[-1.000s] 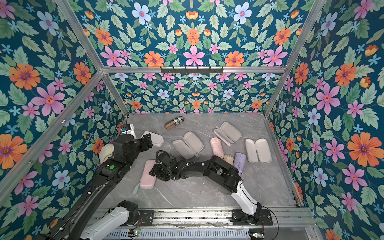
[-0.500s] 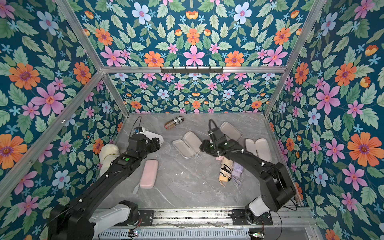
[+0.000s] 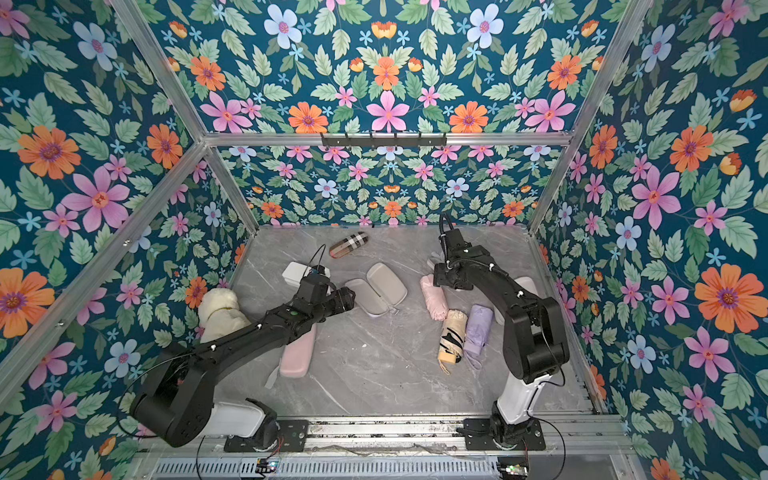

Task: Put umbrellas into zippered umbrella sleeves
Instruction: Pick up the umbrella from the center of the board.

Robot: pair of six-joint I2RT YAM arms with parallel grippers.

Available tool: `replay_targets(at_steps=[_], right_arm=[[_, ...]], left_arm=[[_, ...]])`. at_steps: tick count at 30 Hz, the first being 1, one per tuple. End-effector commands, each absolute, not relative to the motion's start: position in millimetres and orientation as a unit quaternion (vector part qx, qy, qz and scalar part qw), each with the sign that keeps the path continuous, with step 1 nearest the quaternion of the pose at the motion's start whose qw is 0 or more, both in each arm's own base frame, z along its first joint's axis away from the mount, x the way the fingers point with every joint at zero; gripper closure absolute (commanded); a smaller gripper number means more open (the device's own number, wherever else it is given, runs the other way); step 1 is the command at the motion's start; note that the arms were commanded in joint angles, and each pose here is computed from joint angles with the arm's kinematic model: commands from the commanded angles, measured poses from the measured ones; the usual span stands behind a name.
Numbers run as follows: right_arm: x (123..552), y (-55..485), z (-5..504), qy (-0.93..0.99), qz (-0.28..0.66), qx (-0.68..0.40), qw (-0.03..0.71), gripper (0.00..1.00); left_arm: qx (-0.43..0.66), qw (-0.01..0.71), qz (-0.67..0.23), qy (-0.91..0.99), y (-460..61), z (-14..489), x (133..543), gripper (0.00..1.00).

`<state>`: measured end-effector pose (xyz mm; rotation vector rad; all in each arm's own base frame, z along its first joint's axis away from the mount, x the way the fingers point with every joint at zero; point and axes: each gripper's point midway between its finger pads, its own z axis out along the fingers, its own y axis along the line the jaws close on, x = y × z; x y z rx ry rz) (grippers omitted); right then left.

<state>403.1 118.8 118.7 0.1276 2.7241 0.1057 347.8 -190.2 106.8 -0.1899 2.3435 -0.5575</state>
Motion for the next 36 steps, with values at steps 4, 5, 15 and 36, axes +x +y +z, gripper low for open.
replay_targets(at_steps=[4, 5, 15, 36], right_arm=[[386.4, 133.4, 96.6, 0.986, 0.051, 0.018, 0.155, 0.21], [384.7, 133.7, 94.6, 0.987, 0.052, 0.016, 0.15, 0.21], [327.3, 68.1, 109.8, 0.979, -0.023, 0.136, 0.149, 0.23], [330.5, 10.5, 49.9, 0.961, -0.009, 0.25, 0.117, 0.21]], left_arm=[[-0.077, 0.338, -0.256, 0.902, -211.2, 99.8, 362.1, 0.16], [-0.078, 0.333, -0.26, 0.903, -213.4, 96.5, 364.3, 0.16], [-0.084, 0.309, -0.274, 0.907, -222.4, 71.6, 373.9, 0.2], [-0.106, 0.287, -0.3, 0.904, -220.7, 37.6, 375.0, 0.41]])
